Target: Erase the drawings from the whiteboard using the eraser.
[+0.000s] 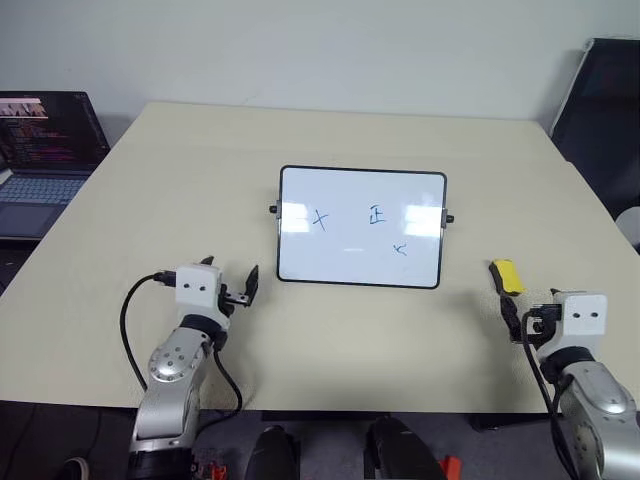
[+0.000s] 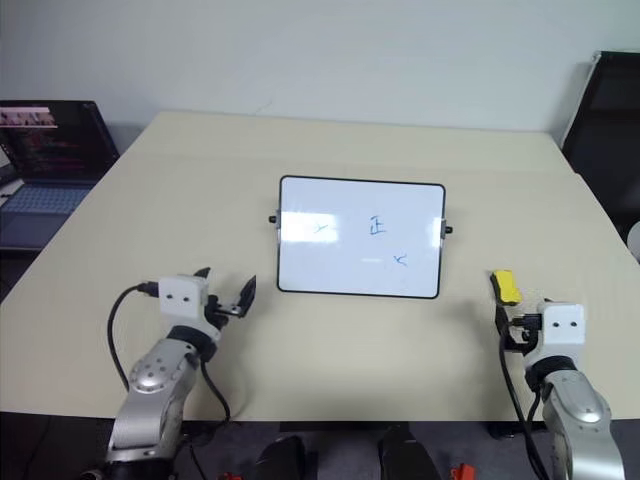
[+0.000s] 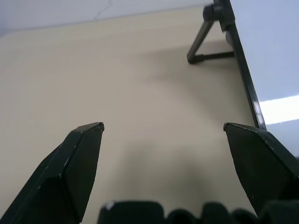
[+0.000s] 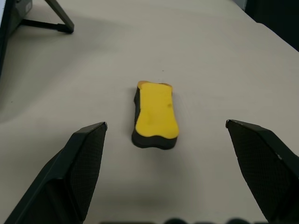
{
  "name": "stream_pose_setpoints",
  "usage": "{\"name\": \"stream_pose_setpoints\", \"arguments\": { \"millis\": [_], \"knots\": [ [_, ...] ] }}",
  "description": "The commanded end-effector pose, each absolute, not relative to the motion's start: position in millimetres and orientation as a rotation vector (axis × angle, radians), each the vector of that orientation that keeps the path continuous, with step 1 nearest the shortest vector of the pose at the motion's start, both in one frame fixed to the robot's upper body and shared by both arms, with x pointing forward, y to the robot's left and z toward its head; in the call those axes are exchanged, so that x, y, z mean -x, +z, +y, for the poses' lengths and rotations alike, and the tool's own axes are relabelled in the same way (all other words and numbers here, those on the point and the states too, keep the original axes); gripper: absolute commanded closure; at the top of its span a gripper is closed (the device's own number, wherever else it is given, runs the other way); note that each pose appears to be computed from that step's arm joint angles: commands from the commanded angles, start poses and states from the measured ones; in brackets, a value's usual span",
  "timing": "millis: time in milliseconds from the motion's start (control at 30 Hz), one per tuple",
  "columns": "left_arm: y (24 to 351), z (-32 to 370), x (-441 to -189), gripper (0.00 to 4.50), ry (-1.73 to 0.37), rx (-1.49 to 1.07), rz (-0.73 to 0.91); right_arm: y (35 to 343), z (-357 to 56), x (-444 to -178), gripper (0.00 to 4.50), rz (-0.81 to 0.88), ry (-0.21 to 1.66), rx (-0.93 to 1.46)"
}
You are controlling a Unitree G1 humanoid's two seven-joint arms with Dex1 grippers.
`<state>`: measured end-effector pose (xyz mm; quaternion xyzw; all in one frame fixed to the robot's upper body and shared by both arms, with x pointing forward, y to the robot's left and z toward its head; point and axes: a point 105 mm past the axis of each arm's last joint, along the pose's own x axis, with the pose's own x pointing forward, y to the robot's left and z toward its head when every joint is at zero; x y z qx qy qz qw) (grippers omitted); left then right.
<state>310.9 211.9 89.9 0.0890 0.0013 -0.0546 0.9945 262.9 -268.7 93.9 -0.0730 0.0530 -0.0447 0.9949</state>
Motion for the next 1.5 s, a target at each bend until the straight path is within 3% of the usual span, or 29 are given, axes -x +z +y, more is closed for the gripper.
{"name": "stream_pose_setpoints", "arguments": {
  "millis": [33,167,400,600,867,1067,1500],
  "knots": [
    [102,200,-310,0.0,-0.145,-0.192,-0.038,109,-271,-264,0.04,0.061,-0.104,0.184],
    [102,191,-303,0.0,-0.162,-0.185,-0.029,102,-279,-259,0.04,0.084,-0.157,0.145],
    [129,179,-293,0.0,-0.374,-0.256,-0.115,102,-247,-259,0.04,0.11,0.005,0.109],
    [157,149,-288,0.0,-0.762,-0.293,-0.149,112,-225,-258,0.04,0.127,0.115,0.083],
    [179,113,-294,0.0,-1.217,-0.289,-0.105,120,-236,-247,0.04,0.142,0.015,0.04],
    [191,84,-297,0.0,-1.438,-0.387,-0.125,134,-253,-271,0.04,0.12,-0.098,-0.05],
    [211,64,-312,0.0,-1.519,-0.473,-0.209,126,-260,-312,0.04,0.183,-0.086,-0.006]
  ]
}}
